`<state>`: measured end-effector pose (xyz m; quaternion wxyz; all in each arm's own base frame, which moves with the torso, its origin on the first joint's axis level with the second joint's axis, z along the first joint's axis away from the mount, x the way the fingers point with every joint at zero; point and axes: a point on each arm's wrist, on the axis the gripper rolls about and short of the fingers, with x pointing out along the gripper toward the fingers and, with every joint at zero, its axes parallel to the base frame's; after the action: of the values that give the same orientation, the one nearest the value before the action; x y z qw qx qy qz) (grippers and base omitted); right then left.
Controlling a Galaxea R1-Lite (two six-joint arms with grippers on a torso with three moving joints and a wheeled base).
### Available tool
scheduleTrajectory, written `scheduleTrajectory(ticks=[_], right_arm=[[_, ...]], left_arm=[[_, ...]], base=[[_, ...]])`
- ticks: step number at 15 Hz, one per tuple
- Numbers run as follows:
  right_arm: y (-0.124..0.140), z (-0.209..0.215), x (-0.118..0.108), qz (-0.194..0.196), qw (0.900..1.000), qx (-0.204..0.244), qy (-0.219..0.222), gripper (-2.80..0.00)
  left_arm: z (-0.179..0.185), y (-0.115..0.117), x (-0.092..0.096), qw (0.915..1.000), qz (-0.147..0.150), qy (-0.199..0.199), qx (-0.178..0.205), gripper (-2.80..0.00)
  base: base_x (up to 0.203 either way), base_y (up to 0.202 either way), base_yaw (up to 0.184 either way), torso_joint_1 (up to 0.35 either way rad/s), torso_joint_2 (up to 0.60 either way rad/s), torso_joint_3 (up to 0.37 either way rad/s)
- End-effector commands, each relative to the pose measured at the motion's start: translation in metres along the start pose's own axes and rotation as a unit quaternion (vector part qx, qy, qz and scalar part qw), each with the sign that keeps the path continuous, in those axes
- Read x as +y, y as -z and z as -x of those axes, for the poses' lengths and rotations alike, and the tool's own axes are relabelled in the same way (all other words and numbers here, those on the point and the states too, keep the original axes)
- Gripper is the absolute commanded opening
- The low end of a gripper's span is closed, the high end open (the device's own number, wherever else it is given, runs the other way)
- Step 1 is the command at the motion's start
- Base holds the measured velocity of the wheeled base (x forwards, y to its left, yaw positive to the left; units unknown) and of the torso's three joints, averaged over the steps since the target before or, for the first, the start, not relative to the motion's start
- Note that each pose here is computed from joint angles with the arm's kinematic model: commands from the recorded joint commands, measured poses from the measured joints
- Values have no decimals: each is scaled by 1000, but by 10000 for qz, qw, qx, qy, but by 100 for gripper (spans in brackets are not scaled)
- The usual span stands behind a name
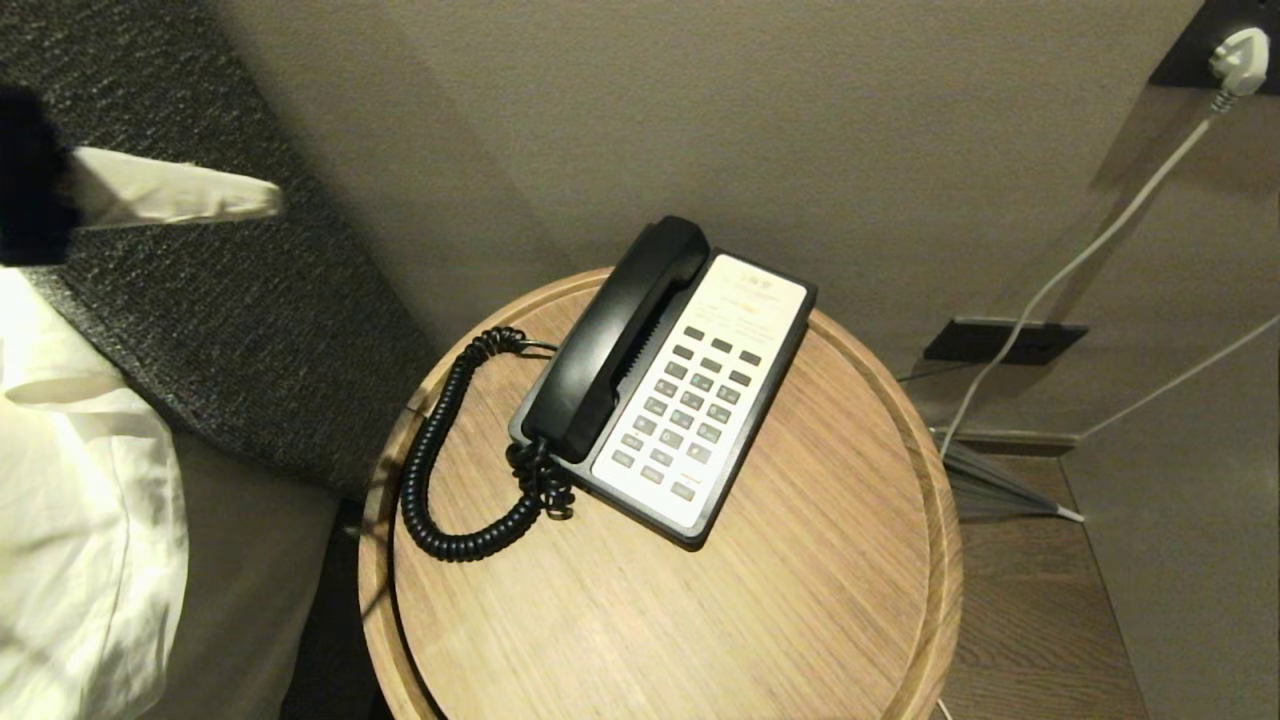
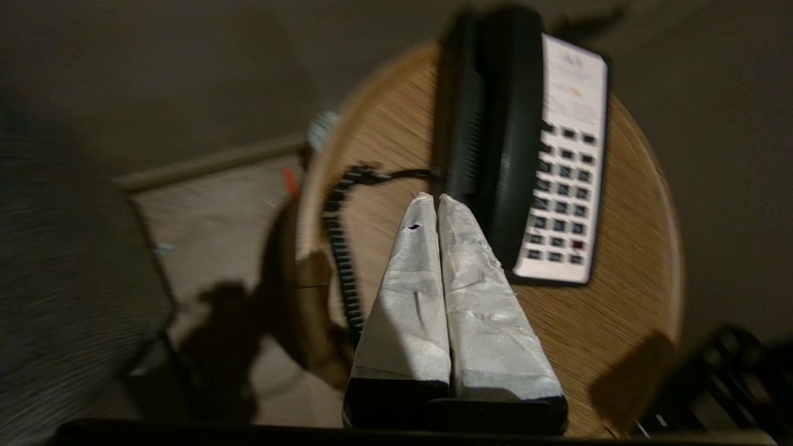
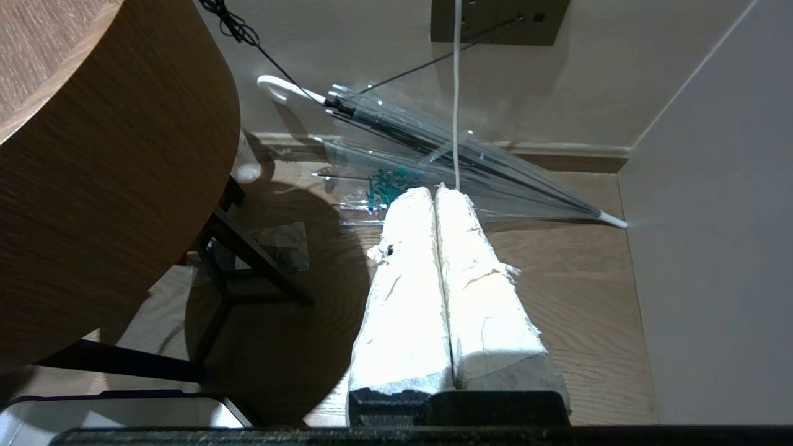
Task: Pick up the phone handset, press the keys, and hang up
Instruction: Pick up the desk phone handset
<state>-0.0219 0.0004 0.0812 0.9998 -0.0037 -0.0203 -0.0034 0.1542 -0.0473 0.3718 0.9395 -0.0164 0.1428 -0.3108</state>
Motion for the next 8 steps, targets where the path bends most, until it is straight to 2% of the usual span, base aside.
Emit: scheduleTrajectory(ticks=[1,4,5,6,8], right_arm=[[6,-1,0,3,9999,103,-3,-280],[6,-1,0,3,9999,103,-3,-280],[6,-1,0,3,9999,103,-3,-280],[6,-1,0,3,9999,103,-3,-280],[6,-1,0,3,9999,103,-3,-280]], left_arm=[[-73,2,-12,9931,51,648,974,-280],[-93,12,-31,9865,-92,763,1444,-280],[-96,13,-34,9844,-98,780,1573,-84],[-99,13,-37,9837,-131,750,1627,0],[-103,9,-45,9853,-275,627,1566,0]], base=[[0,0,0,0,0,0],[0,0,0,0,0,0],[0,0,0,0,0,0],[0,0,0,0,0,0],[0,0,0,0,0,0]])
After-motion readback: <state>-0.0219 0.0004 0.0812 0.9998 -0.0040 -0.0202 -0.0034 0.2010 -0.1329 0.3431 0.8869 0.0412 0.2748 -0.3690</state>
